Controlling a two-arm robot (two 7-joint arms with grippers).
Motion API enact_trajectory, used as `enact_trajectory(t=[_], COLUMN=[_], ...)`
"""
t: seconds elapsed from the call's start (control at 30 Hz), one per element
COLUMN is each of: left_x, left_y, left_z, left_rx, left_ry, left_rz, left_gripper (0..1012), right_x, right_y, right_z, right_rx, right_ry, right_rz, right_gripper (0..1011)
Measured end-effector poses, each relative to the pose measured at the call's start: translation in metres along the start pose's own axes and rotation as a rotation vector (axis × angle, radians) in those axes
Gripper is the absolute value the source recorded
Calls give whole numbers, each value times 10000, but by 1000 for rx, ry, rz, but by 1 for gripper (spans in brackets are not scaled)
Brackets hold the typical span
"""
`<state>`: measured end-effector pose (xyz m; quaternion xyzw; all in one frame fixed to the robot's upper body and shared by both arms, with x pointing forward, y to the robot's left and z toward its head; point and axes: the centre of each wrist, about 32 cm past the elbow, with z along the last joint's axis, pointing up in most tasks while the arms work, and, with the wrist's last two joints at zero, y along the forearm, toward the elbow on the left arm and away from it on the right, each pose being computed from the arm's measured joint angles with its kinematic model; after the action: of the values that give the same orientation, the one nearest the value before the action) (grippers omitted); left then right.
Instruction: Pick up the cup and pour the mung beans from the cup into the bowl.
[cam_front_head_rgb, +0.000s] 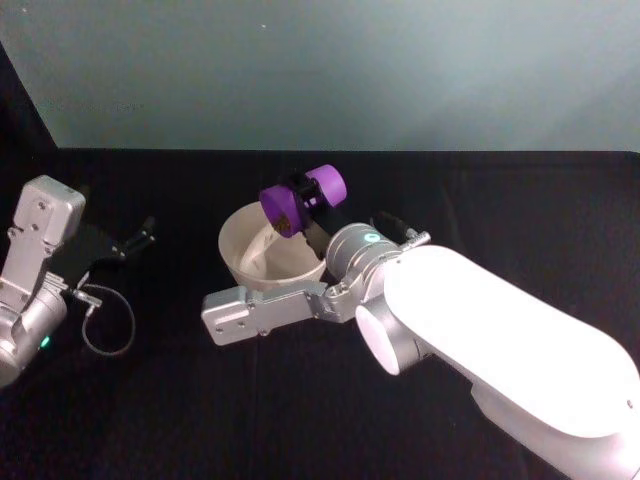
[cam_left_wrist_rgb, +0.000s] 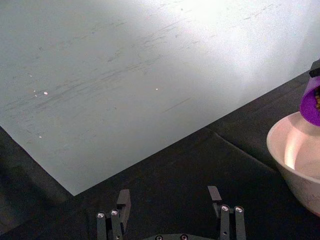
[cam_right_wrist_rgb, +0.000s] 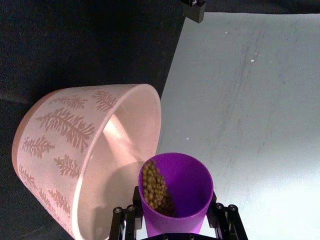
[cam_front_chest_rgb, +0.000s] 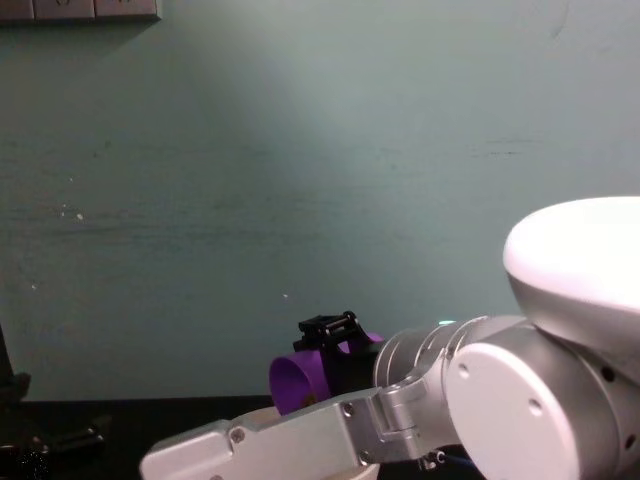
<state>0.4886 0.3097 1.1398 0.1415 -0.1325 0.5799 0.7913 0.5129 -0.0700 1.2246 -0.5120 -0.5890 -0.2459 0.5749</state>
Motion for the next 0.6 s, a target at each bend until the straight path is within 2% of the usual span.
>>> enact_trajectory(t=[0.2,0.6], left_x=[0,0], left_y=[0,0], left_z=[0,0], left_rx=[0,0], left_ry=[0,0], left_rz=[0,0], left_gripper=[1000,1000], right_x=[-1,-7], right_y=[-3,-11], right_z=[27,38], right_rx=[-9,-13], right_ry=[-21,-22], right_rz=[-5,-8], right_gripper=[715,715])
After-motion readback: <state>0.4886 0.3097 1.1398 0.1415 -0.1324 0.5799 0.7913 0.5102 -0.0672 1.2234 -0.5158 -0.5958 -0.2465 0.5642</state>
